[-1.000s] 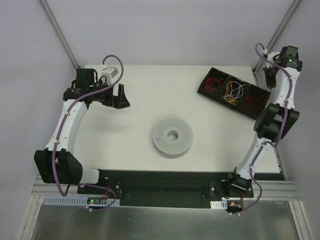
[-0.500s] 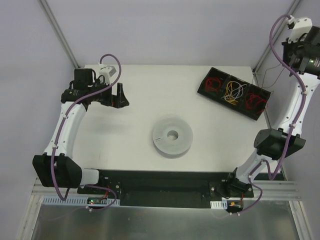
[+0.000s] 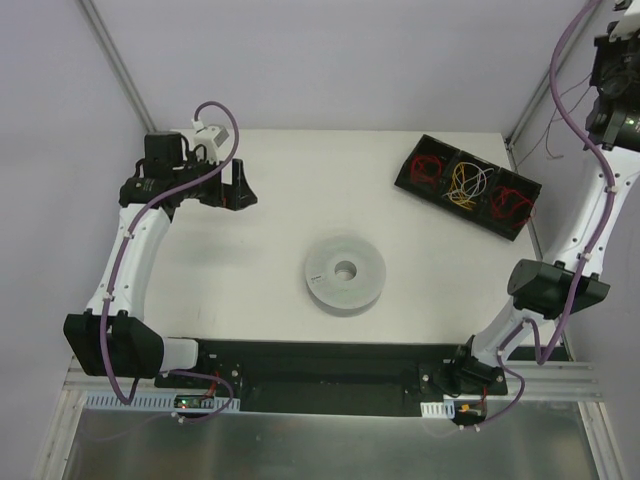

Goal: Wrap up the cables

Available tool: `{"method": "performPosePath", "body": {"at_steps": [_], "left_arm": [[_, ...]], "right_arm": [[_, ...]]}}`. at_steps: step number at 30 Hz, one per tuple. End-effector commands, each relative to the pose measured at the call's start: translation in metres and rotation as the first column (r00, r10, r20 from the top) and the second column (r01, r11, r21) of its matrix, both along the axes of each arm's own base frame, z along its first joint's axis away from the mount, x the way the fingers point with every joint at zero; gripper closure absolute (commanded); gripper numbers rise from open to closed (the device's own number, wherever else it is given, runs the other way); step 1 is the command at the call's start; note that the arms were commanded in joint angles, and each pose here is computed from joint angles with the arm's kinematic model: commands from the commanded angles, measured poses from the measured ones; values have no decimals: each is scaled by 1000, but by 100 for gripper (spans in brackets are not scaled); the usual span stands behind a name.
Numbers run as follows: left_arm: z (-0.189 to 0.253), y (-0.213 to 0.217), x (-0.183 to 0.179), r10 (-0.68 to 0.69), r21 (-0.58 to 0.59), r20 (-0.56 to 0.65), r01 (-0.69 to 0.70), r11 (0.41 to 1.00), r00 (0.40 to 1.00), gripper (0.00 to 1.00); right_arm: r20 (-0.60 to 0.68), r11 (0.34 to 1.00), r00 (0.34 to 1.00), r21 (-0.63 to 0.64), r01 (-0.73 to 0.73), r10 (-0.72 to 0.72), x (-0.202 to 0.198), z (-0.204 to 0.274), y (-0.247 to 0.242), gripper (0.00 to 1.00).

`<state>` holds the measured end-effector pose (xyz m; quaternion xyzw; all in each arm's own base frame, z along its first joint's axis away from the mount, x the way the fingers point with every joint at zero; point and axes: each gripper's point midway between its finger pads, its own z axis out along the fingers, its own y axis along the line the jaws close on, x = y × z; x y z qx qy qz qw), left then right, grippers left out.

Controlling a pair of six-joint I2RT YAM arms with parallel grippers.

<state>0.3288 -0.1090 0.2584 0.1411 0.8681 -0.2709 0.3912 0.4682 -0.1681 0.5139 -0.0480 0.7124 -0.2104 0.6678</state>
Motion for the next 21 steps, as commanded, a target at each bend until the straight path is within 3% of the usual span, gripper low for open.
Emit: {"method": "performPosePath", "body": {"at_steps": [1,7,12,17,21], "left_arm": [[32,-2,7,24,-23,92,-22,999,995,1],[46,-1,14,57,-44,123,-52,998,991,1],[64,-10,6,-28,-51,187,38,998,982,1],[83,-24,-5,-116,-91,239,141,986,964,1],[99,-39,-20,-222,-128,295,269,955,929,1]], "right_arm": [[306,997,950,-57,-51,66,-36,102,28,99],[340,956,897,-23,-292,282,-53,118,89,99],[383,860,800,25,-509,462,-72,132,147,99],[411,700,660,69,-710,629,-94,140,209,99],[429,534,517,91,-841,741,-117,144,262,99]]}}
